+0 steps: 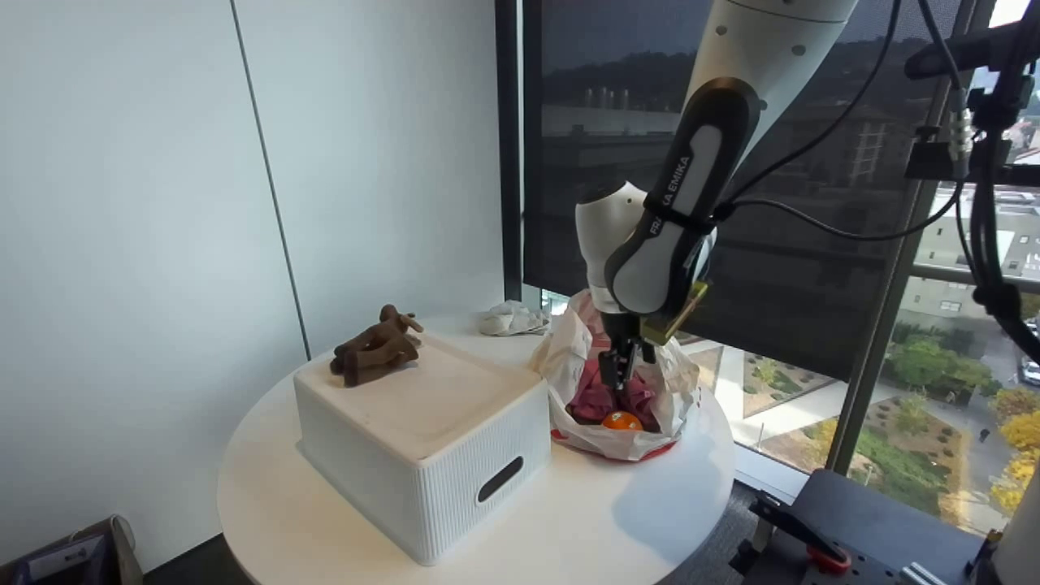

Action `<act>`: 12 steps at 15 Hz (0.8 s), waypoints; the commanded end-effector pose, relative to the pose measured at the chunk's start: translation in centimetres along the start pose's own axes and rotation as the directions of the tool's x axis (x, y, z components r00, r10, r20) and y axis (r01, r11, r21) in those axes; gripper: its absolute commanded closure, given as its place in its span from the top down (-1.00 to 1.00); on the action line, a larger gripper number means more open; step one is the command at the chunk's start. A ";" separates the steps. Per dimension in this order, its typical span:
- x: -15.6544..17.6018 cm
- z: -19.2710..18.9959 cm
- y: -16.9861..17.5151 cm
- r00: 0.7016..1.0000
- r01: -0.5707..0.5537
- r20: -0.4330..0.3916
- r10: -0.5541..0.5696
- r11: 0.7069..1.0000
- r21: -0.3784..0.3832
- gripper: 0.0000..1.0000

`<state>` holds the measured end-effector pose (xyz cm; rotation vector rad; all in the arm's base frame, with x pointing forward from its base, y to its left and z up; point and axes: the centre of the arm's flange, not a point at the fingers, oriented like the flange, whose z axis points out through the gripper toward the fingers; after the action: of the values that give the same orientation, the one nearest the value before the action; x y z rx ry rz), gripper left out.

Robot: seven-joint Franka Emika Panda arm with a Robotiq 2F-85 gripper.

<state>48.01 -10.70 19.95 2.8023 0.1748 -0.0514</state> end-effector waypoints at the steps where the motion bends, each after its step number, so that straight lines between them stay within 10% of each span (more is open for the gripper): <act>1: 2.7 1.6 0.4 1.000 -0.015 -0.027 0.015 1.000 -0.004 1.00; 12: 8.6 7.5 3.8 0.976 -0.138 -0.163 0.143 0.989 0.044 1.00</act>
<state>54.39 -14.48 14.30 2.8264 0.0617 0.1350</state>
